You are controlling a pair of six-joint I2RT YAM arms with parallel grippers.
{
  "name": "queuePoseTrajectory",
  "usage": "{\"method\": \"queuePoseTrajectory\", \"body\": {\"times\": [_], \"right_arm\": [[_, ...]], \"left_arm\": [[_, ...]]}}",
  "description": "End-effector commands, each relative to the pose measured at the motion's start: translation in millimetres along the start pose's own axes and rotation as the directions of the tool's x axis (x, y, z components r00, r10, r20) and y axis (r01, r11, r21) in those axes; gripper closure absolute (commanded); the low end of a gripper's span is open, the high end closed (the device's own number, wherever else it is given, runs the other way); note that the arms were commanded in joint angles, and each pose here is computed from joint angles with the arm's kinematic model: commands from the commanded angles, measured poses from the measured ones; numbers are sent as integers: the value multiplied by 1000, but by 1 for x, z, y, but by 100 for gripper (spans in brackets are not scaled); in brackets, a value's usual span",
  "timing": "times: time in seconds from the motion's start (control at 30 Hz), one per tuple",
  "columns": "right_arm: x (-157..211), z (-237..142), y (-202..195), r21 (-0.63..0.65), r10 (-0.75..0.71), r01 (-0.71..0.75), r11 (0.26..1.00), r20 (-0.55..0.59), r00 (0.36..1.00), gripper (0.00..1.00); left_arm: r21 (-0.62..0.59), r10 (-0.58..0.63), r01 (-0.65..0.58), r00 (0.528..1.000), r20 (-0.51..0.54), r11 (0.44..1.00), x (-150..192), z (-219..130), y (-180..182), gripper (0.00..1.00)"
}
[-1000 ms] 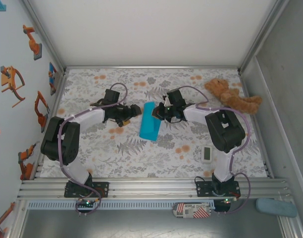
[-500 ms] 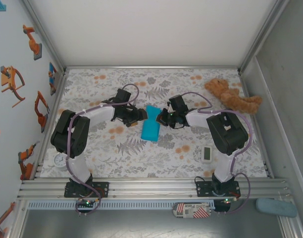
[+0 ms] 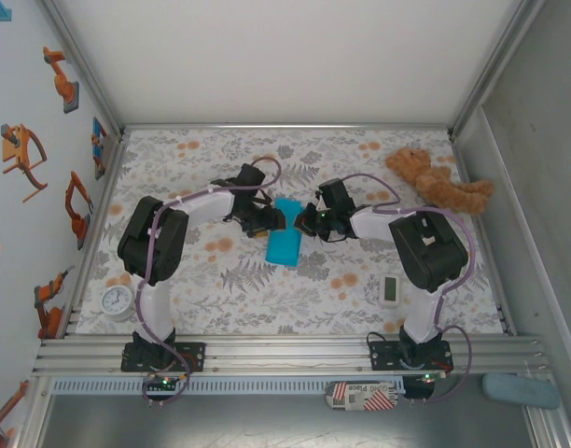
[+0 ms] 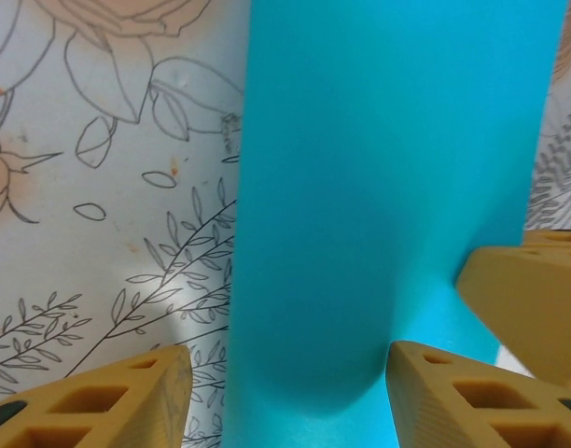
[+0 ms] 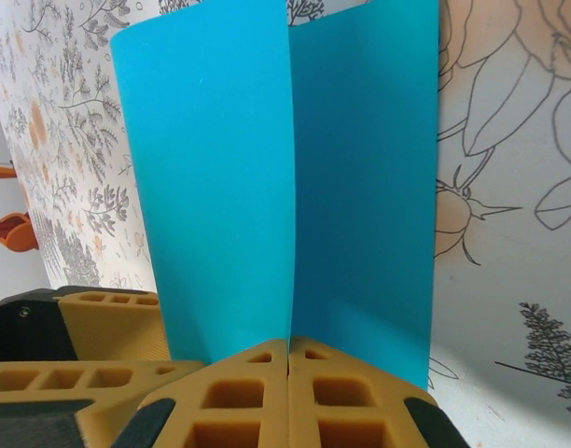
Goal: Fold a paper plane with a square sheet of paper (pick it up from the middle)
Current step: First fold in half a square sheet of paper at the center of the table.
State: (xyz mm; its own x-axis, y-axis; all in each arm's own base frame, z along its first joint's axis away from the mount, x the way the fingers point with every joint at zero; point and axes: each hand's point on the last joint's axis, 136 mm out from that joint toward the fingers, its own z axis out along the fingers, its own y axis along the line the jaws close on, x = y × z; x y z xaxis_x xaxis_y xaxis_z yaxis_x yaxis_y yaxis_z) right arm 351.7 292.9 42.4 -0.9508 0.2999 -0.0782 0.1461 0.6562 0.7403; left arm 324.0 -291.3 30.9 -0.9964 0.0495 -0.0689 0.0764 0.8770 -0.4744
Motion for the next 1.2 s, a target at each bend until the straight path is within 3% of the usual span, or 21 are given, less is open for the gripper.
{"method": "queuePoseTrajectory", "body": {"times": [0.0, 0.37, 0.83, 0.97, 1.17], "right_arm": [[1, 0, -4, 7, 14, -14, 1000, 5, 1000, 100], [4, -3, -11, 43, 23, -23, 999, 0, 1000, 99], [-9, -46, -25, 165, 1, -22, 986, 124, 992, 68], [-6, -55, -30, 190, -3, -24, 982, 139, 990, 49], [-10, -65, -35, 214, 0, -42, 976, 194, 981, 46]], "left_arm": [[-52, 18, -19, 999, -36, 998, 7, 3, 8, 45], [-164, 21, -33, 997, -78, 986, 17, 16, 26, 53], [-293, 5, -47, 990, -142, 955, 39, 43, 55, 56], [-318, 12, -63, 987, -158, 946, 47, 48, 62, 56], [-336, -1, -59, 984, -176, 940, 55, 56, 69, 56]]}}
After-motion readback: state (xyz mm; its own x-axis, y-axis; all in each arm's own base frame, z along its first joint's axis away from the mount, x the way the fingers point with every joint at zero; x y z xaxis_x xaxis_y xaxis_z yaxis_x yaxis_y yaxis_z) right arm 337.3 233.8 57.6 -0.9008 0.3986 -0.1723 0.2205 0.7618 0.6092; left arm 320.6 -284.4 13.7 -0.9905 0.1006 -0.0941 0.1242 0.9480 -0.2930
